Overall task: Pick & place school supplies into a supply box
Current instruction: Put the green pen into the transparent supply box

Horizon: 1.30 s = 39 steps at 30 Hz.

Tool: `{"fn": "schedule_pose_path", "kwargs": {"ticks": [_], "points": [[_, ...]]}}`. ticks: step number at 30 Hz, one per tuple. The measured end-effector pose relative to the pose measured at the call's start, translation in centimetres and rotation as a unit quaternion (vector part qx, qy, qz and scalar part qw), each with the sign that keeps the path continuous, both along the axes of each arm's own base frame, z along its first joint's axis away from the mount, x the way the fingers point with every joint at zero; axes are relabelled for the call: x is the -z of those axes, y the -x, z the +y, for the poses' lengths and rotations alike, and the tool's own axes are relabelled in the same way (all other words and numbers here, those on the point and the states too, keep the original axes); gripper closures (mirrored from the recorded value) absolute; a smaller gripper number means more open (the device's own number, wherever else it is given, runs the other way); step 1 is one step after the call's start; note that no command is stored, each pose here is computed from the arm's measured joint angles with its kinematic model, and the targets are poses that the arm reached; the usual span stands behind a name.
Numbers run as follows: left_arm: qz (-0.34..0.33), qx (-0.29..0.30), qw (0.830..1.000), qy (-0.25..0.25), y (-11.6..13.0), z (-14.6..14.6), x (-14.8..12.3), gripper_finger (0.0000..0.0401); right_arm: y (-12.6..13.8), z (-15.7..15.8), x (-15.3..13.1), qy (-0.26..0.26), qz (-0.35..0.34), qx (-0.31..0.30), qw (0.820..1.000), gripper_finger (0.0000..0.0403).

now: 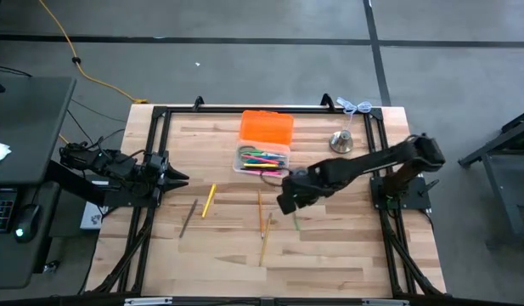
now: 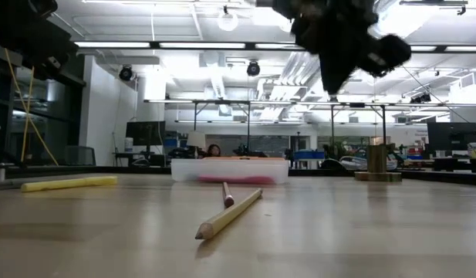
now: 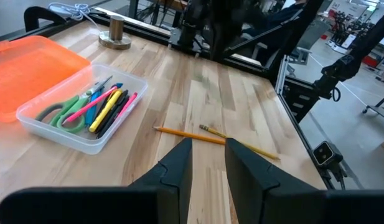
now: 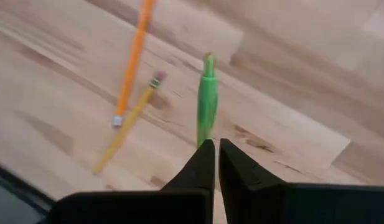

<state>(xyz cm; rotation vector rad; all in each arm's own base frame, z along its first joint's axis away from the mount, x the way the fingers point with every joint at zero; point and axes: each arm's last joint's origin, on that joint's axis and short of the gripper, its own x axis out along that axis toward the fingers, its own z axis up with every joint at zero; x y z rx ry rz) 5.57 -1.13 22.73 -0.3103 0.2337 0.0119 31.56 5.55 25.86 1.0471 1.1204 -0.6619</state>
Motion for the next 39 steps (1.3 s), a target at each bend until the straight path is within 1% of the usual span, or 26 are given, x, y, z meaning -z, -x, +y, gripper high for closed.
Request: {"fn": "schedule_pose_path", "kwargs": {"ticks": [4, 8, 12, 14, 16, 20, 24, 26, 29, 31, 33, 36, 39], "points": [[0.000, 0.000, 1.000, 0.000, 0.0, 0.0, 0.0, 0.0279, 1.5, -0.9, -2.9, 0.023, -0.054, 0.014, 0.998, 0.0400], [0.000, 0.000, 1.000, 0.000, 0.0, 0.0, 0.0, 0.0279, 3.0, -1.6, -5.2, 0.046, -0.101, 0.036, 0.993, 0.0401], [0.000, 0.000, 1.000, 0.000, 0.0, 0.0, 0.0, 0.0279, 3.5, -1.9, -6.0, 0.057, -0.117, 0.042, 0.991, 0.0402], [-0.002, -0.001, 1.000, 0.001, 0.0, 0.0, 0.0, 0.0279, 3.3, -1.8, -5.9, 0.056, -0.124, 0.023, 0.990, 0.0402], [-0.004, -0.002, 1.000, 0.001, 0.0, 0.0, -0.1, 0.0279, 2.4, -1.7, -5.7, 0.059, -0.141, -0.006, 0.988, 0.0402], [-0.004, -0.002, 1.000, 0.002, 0.0, 0.0, -0.1, 0.0279, 0.0, -1.0, -4.8, 0.049, -0.183, -0.066, 0.980, 0.0402], [-0.004, -0.003, 1.000, 0.009, 0.0, 0.0, -0.1, 0.0279, -2.4, -0.3, -2.2, 0.005, -0.173, -0.106, 0.979, 0.0397], [-0.004, -0.005, 1.000, 0.014, 0.0, 0.0, -0.1, 0.0279, -3.3, 0.1, -0.5, -0.022, -0.152, -0.130, 0.980, 0.0381], [-0.003, -0.005, 1.000, 0.014, 0.0, 0.0, -0.1, 0.0279, -4.5, 0.7, 1.8, -0.063, -0.125, -0.156, 0.978, 0.0344], [-0.004, -0.013, 1.000, 0.013, 0.0, 0.1, -0.1, 0.0279, -4.9, 0.9, 3.0, -0.090, -0.109, -0.167, 0.976, 0.0317], [-0.004, -0.019, 1.000, 0.012, 0.0, 0.1, -0.1, 0.0279, -5.3, 1.0, 4.0, -0.106, -0.093, -0.164, 0.976, 0.0292], [-0.002, -0.024, 1.000, 0.010, 0.0, 0.1, 0.0, 0.0279, -5.6, 1.0, 5.0, -0.113, -0.077, -0.156, 0.978, 0.0266], [0.003, -0.025, 1.000, 0.008, 0.0, 0.1, 0.1, 0.0279, -5.7, 1.0, 5.6, -0.110, -0.065, -0.143, 0.981, 0.0251]]}}
